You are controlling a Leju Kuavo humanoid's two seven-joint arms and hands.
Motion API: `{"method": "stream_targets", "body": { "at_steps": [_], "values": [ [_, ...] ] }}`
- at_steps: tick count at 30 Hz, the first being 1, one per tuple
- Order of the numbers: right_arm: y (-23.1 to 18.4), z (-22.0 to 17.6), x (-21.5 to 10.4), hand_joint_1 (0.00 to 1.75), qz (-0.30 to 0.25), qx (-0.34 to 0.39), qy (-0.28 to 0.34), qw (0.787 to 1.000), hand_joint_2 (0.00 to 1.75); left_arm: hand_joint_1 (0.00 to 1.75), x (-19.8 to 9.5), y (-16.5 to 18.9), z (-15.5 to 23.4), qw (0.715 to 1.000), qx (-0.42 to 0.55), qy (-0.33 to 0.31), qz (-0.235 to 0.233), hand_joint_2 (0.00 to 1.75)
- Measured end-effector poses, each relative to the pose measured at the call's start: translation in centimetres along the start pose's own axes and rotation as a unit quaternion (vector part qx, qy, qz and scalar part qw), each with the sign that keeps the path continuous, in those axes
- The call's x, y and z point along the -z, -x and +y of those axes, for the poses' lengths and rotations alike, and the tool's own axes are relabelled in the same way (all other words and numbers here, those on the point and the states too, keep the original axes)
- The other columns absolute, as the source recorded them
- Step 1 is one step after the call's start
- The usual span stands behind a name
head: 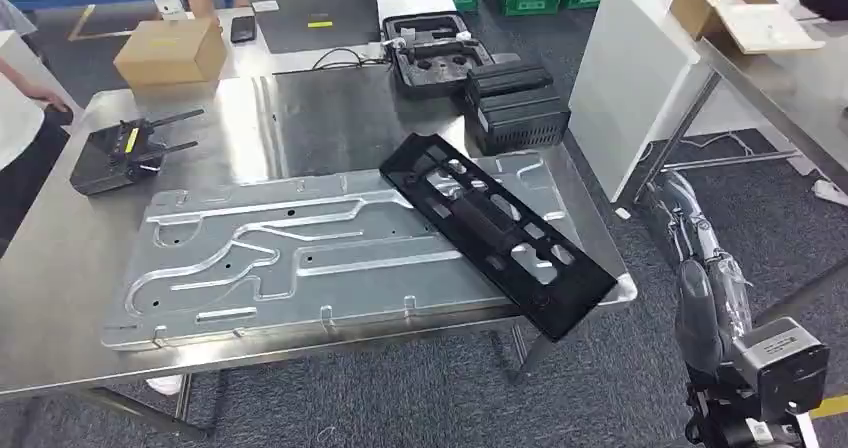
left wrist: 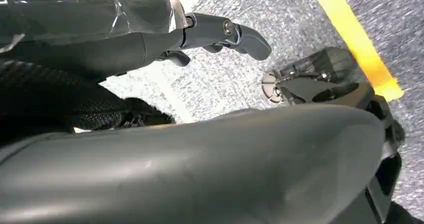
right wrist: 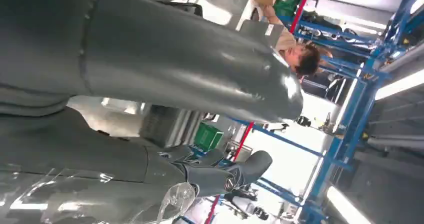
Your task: Take the parts from the cabinet and place them on the table.
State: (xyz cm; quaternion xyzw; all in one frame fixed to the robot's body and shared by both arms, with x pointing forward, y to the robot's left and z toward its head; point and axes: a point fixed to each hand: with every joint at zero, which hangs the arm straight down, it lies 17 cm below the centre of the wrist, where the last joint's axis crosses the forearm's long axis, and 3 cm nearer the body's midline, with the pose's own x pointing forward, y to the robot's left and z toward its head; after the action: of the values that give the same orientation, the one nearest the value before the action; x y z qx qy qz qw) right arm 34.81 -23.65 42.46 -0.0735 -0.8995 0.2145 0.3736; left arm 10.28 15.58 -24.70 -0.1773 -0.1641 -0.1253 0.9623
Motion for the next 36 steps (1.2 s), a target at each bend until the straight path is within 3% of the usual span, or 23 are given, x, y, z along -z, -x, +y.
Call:
{"method": "stream_targets", "body": {
  "at_steps": [18,26,36],
  "values": [
    [0.9,0.4,-1.0,0.0,0.018,-0.011,0.003,1.0,0.0,0.0,0.0,0.0,0.1,1.0,-0.003,-0.001,-0.004,0.0],
    [2.4,1.1,-2.1,0.0,0.053,0.018,0.005,0.998,0.0,0.0,0.0,0.1,0.2,1.0,-0.006,-0.002,0.002,0.0],
    [6.4,4.0,-4.9,0.0,0.14,0.077,-0.024,0.987,0.0,0.0,-0.1,-0.2,0.6,1.0,-0.016,-0.007,-0.001,0.0]
  ]
}}
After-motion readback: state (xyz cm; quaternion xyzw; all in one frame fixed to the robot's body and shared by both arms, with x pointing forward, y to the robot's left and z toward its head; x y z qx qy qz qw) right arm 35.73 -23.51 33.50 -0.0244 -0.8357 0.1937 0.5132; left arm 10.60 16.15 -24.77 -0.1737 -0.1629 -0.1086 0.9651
